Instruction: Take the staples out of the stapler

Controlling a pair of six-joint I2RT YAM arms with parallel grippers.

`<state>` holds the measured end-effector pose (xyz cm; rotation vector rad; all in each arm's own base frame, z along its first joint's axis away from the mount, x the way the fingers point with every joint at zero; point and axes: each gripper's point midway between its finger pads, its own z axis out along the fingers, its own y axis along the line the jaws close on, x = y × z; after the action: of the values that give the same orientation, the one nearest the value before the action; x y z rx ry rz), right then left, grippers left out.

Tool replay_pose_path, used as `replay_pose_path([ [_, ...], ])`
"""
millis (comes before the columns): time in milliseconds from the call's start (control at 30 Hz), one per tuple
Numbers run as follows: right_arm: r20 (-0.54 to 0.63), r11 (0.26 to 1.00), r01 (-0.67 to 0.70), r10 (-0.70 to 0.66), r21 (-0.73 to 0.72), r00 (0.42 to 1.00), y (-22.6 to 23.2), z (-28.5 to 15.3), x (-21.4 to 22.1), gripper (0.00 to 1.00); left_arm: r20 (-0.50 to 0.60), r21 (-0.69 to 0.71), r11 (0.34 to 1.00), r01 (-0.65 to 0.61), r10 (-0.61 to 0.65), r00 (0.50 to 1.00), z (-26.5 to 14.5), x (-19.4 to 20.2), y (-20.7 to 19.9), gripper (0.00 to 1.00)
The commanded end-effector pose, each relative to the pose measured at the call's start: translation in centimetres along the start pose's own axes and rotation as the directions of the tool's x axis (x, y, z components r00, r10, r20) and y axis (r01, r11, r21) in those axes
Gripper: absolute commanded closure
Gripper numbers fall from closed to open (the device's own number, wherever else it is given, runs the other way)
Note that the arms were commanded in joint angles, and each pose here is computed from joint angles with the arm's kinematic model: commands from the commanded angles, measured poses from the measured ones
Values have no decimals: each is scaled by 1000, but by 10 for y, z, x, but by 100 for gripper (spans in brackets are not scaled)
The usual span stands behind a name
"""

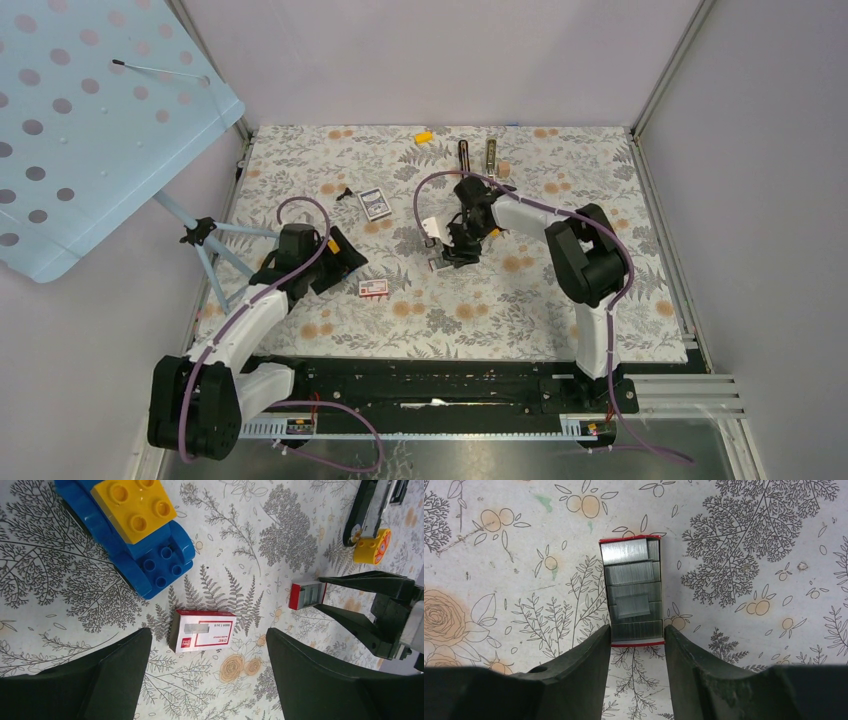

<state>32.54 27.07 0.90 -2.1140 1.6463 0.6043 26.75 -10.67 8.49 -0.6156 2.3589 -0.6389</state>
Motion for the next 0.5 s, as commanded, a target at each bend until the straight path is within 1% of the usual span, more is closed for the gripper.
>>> replay_pose_path([
  [0,-38,997,-12,9,-72,999,28,5,11,51,-9,39,999,18,-18,1000,7,3,-3,12],
  [300,7,997,-6,7,-71,1000,34,0,-1,55,-39,48,999,24,-22,999,17,12,0,16],
  [467,13,998,-21,22,-57,1000,36,-3,-4,55,-63,43,999,20,-17,998,24,18,2,19],
])
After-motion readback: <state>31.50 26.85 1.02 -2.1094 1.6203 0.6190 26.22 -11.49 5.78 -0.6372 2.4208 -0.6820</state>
